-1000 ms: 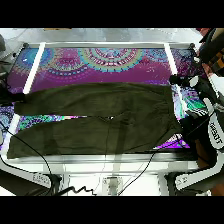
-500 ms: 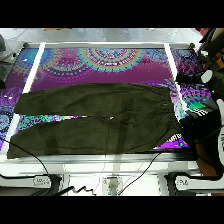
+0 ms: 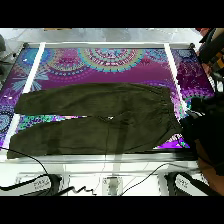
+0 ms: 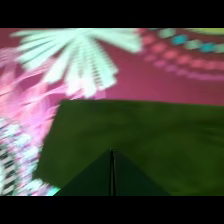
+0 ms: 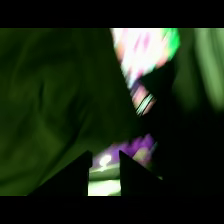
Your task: Fold the clothes and pants, and hang the long-sleeved shirts on hangers.
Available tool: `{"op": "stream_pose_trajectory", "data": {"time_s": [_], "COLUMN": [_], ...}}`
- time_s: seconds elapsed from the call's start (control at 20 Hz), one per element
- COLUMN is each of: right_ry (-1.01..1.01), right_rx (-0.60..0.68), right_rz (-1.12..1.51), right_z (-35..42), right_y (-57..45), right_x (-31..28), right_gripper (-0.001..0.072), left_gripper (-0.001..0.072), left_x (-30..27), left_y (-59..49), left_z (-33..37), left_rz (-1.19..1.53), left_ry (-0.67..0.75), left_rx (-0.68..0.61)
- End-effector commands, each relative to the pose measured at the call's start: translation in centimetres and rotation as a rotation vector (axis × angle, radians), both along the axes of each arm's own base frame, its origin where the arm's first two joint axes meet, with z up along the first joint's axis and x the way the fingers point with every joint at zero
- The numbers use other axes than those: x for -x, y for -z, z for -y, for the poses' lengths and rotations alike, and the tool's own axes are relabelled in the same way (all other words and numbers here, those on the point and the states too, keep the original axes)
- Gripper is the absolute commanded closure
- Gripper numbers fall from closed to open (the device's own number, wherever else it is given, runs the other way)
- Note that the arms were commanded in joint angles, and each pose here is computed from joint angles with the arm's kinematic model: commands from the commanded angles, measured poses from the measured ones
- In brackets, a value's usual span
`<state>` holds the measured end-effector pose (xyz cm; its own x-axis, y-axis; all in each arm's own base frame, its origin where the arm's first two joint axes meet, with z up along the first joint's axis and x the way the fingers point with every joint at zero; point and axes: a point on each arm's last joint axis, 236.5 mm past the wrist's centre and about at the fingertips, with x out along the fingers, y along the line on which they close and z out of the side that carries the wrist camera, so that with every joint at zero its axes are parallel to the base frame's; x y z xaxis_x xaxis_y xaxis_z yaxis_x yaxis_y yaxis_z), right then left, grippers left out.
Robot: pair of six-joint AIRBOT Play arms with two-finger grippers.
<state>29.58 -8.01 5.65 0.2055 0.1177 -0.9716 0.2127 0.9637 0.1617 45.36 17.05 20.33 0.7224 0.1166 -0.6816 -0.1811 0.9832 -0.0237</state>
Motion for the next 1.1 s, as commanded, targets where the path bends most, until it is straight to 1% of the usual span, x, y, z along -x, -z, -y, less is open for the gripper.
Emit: {"op": "stream_pose_trajectory", "data": {"time_s": [0.0, 0.05, 0.1, 0.2, 0.3, 0.4, 0.5, 0.55, 0.6, 0.65, 0.7, 0.8, 0.9, 0.95, 1.0, 1.05], "right_ry": [0.021, 0.055, 0.085, 0.175, 0.247, 0.349, 0.51, 0.589, 0.656, 0.721, 0.748, 0.771, 0.784, 0.788, 0.788, 0.784], "right_rx": [-0.203, -0.248, -0.279, -0.285, -0.263, -0.224, -0.19, -0.192, -0.21, -0.237, -0.253, -0.252, -0.244, -0.246, -0.251, -0.261], "right_rz": [-0.043, -0.065, -0.086, -0.153, -0.147, -0.052, 0.09, 0.157, 0.196, 0.213, 0.22, 0.215, 0.206, 0.194, 0.18, 0.161], "right_z": [-5.2, -6.5, -7.3, -7.5, -7.0, -5.6, -3.3, -2.3, -1.9, -1.6, -1.6, -1.1, -0.7, -0.8, -1.0, -1.4], "right_y": [2.0, 3.2, 4.4, 7.7, 10.8, 12.7, 13.1, 12.9, 12.9, 13.1, 13.5, 14.4, 15.2, 15.6, 15.8, 15.9], "right_x": [6.0, 7.1, 7.9, 9.4, 9.6, 7.7, 4.7, 3.3, 2.4, 1.8, 1.3, 1.0, 0.8, 0.9, 1.0, 1.3], "right_gripper": [0.0412, 0.0217, 0.0165, 0.0153, 0.0154, 0.0155, 0.0155, 0.0159, 0.0168, 0.0242, 0.0301, 0.03, 0.03, 0.0311, 0.0427, 0.058], "left_gripper": [0.0689, 0.0689, 0.0689, 0.069, 0.069, 0.069, 0.0691, 0.0691, 0.0691, 0.0691, 0.0691, 0.0691, 0.069, 0.069, 0.069, 0.069], "left_x": [-0.7, -0.6, -0.5, 0.0, 0.3, 0.6, 1.2, 2.1, 3.2, 4.5, 5.9, 9.2, 13.9, 16.3, 18.6, 21.1], "left_y": [-0.5, 0.1, 0.9, 2.0, 1.7, 0.7, 0.9, 1.8, 3.1, 4.9, 6.6, 10.1, 13.4, 14.9, 16.1, 17.3], "left_z": [3.2, 3.2, 3.3, 3.8, 4.1, 4.1, 3.2, 2.2, 1.3, 0.6, 0.1, 0.0, -1.0, -1.6, -2.1, -2.3], "left_rz": [0.048, 0.035, 0.018, -0.018, -0.017, 0.003, -0.017, -0.065, -0.12, -0.184, -0.252, -0.392, -0.558, -0.623, -0.67, -0.717], "left_ry": [0.101, 0.101, 0.1, 0.11, 0.114, 0.111, 0.092, 0.04, -0.043, -0.109, -0.135, -0.157, -0.195, -0.228, -0.263, -0.291], "left_rx": [0.084, 0.09, 0.1, 0.122, 0.12, 0.105, 0.075, 0.072, 0.109, 0.133, 0.13, 0.125, 0.098, 0.096, 0.113, 0.144]}}
